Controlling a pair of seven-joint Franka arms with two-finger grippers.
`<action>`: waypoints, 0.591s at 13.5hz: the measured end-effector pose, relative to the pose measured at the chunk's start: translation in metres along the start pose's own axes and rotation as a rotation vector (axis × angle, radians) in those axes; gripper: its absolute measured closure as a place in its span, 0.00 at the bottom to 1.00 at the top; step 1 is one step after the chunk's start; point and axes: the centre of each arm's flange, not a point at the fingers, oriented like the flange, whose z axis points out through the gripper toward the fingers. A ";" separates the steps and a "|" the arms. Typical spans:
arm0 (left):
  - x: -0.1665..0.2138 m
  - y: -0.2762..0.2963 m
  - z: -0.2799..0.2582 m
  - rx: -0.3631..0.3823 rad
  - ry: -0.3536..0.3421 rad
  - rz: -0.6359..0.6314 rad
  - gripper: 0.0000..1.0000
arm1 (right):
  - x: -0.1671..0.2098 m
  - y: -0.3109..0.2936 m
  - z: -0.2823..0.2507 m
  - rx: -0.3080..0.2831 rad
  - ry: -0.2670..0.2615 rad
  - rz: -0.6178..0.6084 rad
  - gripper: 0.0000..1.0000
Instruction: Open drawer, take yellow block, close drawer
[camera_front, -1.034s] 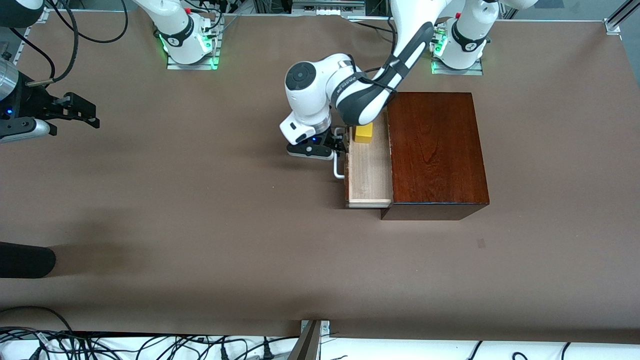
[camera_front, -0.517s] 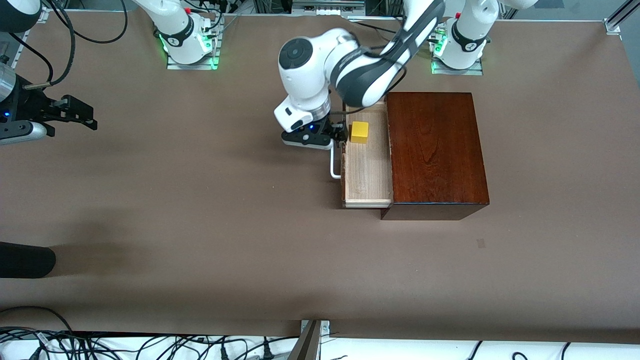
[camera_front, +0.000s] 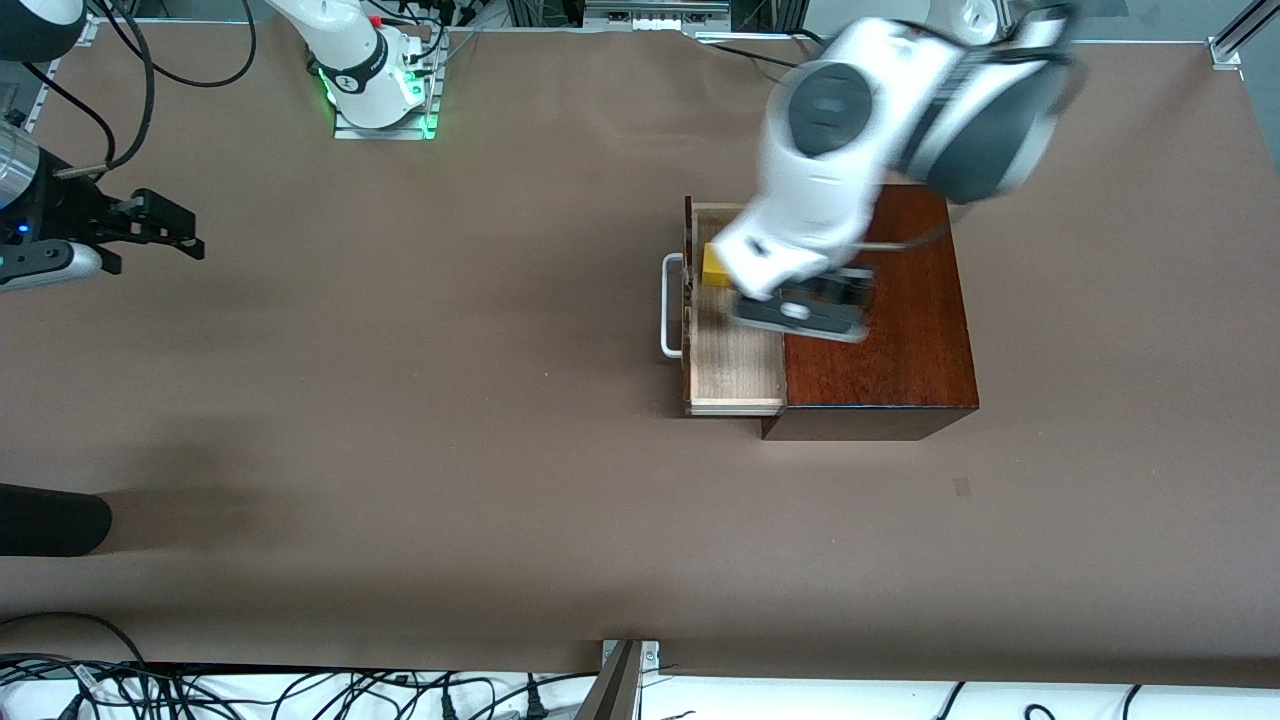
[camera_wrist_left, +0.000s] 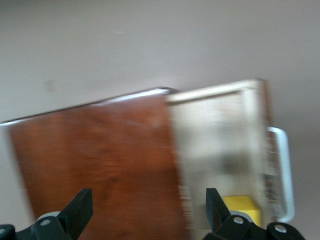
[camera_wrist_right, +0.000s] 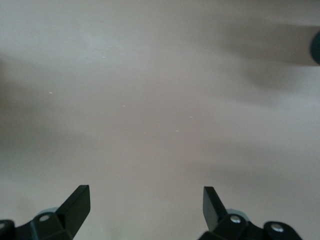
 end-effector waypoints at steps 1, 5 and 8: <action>0.007 -0.037 -0.001 -0.002 -0.013 -0.027 0.00 | 0.002 -0.010 0.001 0.007 0.000 -0.017 0.00; 0.011 -0.142 -0.012 -0.007 -0.040 -0.010 0.00 | 0.010 -0.069 0.006 0.005 -0.006 -0.120 0.00; 0.014 -0.211 -0.023 -0.081 -0.017 -0.048 0.00 | 0.027 -0.115 0.038 0.005 -0.056 -0.200 0.00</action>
